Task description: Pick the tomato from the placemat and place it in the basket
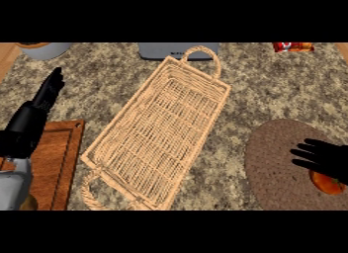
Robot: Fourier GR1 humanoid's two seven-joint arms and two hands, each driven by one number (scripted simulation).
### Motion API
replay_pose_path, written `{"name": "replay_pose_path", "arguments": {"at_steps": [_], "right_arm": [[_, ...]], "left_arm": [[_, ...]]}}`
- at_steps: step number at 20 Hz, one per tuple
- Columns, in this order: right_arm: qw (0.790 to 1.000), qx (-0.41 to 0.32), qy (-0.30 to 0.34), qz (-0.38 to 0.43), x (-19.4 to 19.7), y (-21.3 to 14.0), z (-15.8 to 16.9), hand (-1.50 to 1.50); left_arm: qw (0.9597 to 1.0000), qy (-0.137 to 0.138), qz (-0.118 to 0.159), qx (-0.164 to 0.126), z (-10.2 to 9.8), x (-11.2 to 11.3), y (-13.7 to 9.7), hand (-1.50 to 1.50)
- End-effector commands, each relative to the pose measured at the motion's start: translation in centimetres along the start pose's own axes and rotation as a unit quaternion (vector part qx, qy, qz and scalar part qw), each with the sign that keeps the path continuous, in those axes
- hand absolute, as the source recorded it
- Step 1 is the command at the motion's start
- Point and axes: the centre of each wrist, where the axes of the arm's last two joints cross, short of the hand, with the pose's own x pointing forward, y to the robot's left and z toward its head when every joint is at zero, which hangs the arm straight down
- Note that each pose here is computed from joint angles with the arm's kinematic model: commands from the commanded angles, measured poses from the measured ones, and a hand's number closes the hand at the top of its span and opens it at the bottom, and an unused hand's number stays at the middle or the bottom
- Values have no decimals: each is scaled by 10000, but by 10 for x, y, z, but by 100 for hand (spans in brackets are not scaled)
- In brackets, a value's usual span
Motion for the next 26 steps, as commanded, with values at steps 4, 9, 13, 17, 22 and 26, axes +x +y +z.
{"name": "replay_pose_path", "arguments": {"at_steps": [4,9,13,17,22,26], "right_arm": [[9999,142,35,9,-2,14,-22,-150],[9997,209,99,-14,-13,-2,-35,-150],[9992,168,6,-358,-7,14,-28,150],[9998,103,-81,-170,-4,23,-40,150],[9996,-21,-287,66,2,38,-37,150],[9980,-453,-352,254,-9,32,-61,150]], "left_arm": [[9999,-60,-91,102,-2,4,7,0],[10000,-2,7,31,-3,2,-17,0],[10000,-53,-64,-48,7,17,-5,0],[9999,-97,-33,68,3,9,12,0],[10000,31,8,72,8,9,7,0],[10000,-12,82,-49,0,-1,-5,0]]}}
